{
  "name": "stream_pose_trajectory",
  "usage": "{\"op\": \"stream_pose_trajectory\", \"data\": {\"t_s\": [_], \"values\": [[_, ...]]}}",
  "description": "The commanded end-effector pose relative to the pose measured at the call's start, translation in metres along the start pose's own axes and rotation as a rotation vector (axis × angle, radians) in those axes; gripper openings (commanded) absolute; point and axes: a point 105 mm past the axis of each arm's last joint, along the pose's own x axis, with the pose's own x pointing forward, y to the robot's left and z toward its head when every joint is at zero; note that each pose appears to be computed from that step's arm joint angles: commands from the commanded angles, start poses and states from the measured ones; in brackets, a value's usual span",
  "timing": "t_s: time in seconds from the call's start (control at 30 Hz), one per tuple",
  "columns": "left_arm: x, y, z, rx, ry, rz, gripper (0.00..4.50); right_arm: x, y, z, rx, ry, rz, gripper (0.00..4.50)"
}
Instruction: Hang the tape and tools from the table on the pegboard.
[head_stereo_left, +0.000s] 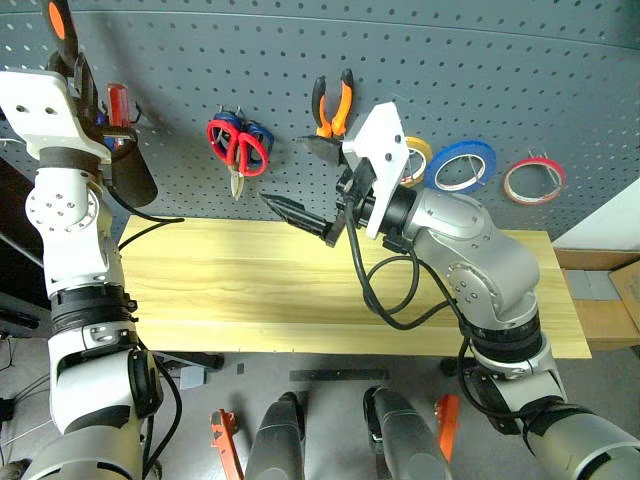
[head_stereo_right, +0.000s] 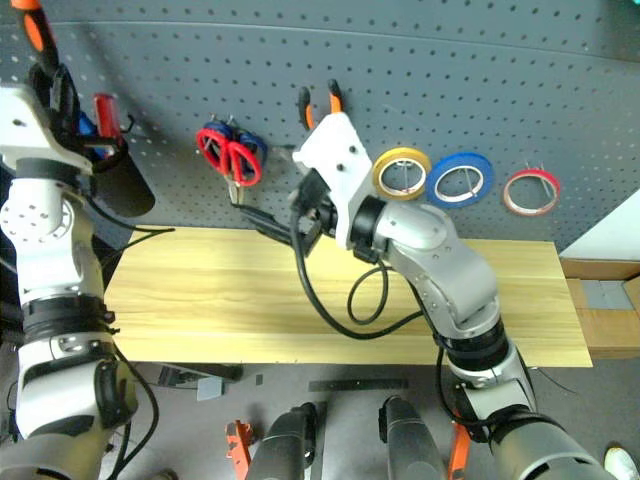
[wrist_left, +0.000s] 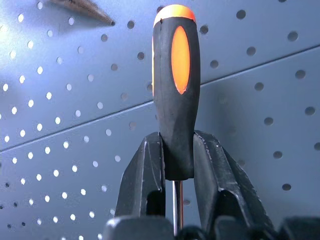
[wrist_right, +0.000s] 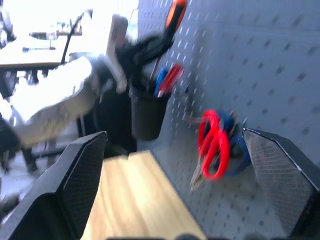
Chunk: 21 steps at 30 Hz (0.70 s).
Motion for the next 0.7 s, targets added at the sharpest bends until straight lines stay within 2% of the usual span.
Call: {"op": "stream_pose_trajectory", "data": {"t_s": [0.03,0.2,0.33,0.43,0.53,0.6,0.7], "values": [[0.000,0.008,0.013,0.003,-0.063,0.038,1.45,-0.001,0.000,0.019,-0.021,-0.069,0.002,4.50],[-0.003,0.006,0.019,-0.023,-0.091,0.050,3.20,0.000,0.000,0.017,-0.025,-0.065,0.011,4.50],[-0.002,0.000,0.036,-0.037,-0.148,0.039,4.48,-0.004,-0.004,0.015,-0.033,-0.059,0.009,4.50],[-0.003,-0.018,0.069,-0.052,-0.243,-0.044,4.48,-0.016,-0.013,0.010,-0.022,-0.038,-0.012,4.50],[-0.012,-0.055,0.091,-0.076,-0.288,-0.231,4.48,-0.034,-0.018,0.003,-0.013,-0.004,-0.022,4.50],[-0.026,-0.084,0.092,-0.135,-0.247,-0.394,4.48,-0.048,-0.019,-0.005,0.005,0.028,-0.031,4.50],[-0.065,-0.134,0.063,-0.289,0.015,-0.652,4.48,-0.070,-0.020,-0.025,0.032,0.105,-0.079,4.50]]}}
